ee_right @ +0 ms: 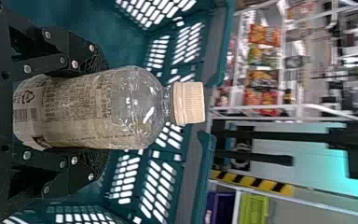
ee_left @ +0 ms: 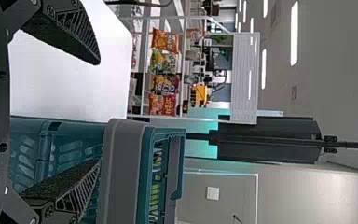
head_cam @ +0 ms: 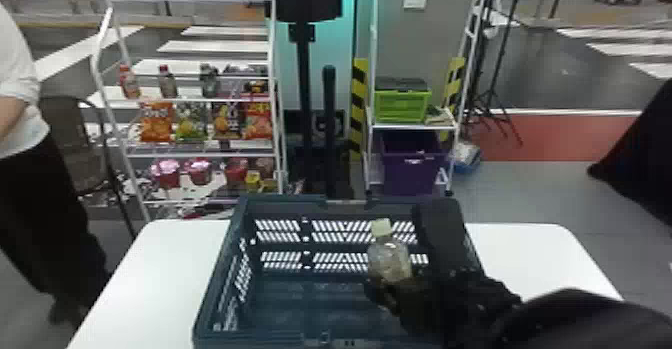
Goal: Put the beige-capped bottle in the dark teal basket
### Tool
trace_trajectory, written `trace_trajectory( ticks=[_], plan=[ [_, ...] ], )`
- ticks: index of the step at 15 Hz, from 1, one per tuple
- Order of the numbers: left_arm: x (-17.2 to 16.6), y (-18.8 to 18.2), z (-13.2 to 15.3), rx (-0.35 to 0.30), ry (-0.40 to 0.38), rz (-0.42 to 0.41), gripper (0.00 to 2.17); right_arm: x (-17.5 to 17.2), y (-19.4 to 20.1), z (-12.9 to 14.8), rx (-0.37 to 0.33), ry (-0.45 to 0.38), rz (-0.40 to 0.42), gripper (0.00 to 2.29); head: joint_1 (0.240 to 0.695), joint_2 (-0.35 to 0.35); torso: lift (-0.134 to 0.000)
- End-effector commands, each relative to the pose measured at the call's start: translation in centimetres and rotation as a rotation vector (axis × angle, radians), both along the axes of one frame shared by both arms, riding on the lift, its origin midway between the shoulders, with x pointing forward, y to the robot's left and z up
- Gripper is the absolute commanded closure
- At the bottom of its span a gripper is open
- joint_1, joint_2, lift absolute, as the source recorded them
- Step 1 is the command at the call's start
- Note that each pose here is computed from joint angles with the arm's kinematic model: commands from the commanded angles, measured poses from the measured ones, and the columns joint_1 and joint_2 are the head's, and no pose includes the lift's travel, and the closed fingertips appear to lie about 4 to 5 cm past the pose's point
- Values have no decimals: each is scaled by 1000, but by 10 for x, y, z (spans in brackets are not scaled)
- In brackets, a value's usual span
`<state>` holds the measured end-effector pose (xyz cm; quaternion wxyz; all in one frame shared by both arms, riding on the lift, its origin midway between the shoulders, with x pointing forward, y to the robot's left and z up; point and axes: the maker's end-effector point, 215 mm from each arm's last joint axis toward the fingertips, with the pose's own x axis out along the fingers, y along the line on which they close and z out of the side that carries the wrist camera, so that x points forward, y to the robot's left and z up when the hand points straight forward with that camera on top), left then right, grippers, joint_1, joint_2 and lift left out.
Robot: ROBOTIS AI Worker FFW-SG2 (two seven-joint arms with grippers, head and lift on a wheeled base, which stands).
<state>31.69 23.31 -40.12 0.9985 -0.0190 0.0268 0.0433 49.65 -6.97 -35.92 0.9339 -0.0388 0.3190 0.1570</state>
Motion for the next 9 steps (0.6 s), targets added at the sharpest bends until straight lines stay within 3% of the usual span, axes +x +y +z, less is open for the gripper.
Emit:
trace_trajectory(
  ticks=[1,9],
  plan=[
    [-1,1,-1,-2,0,1,140,3,3,-19,-45,102,18,2142,499,0,0],
    [0,2,-2,-7,-1,6,140,25,12,-73,-113,233,55,2128,499,0,0]
  ],
)
